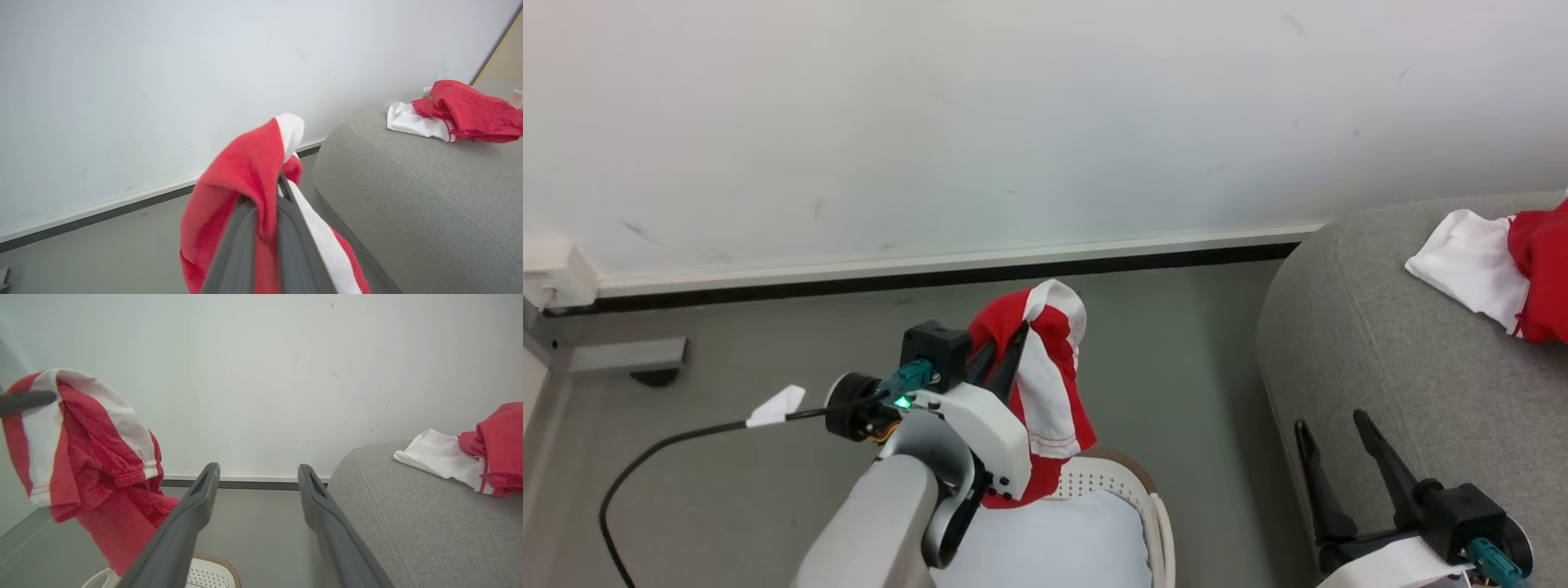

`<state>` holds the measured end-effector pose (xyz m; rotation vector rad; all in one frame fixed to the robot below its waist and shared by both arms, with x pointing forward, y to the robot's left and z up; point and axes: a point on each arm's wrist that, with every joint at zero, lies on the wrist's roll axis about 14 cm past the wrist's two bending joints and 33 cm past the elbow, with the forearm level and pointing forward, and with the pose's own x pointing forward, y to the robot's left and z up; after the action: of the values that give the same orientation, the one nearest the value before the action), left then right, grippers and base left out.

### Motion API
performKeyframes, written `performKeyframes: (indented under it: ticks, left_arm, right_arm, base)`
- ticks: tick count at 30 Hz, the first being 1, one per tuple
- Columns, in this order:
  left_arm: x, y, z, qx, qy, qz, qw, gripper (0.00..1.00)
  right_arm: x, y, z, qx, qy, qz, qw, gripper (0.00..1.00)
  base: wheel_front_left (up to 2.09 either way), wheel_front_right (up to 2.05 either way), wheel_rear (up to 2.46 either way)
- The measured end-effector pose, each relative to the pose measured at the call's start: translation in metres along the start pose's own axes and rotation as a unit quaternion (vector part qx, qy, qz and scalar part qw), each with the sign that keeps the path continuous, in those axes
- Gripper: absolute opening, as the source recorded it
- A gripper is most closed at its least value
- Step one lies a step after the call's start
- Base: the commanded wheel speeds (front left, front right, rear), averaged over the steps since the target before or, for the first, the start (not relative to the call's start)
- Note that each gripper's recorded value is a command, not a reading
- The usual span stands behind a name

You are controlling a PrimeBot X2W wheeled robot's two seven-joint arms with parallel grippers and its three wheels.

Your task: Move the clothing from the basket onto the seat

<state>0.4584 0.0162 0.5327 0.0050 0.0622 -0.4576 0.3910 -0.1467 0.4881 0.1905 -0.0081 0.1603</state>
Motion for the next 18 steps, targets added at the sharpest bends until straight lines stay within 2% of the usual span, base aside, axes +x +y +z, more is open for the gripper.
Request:
performKeyframes:
  ticks: [8, 18]
  left_arm:
    - [-0.023, -0.012, 0.07, 0.012, -0.073, -0.011, 0.997, 0.0]
    - [-0.045, -0.019, 0.11, 0.026, -0.115, -0.019, 0.993, 0.0]
  right_arm:
    - [-0.016, 0.005, 0.009, 0.0, -0.014, 0.002, 1.0, 1.0]
    - [-0.029, 0.009, 0.009, 0.002, -0.016, 0.001, 1.0, 1.0]
  base:
    - [0.0, 0.0, 0.0]
    - [0.0, 0.0, 0.0]
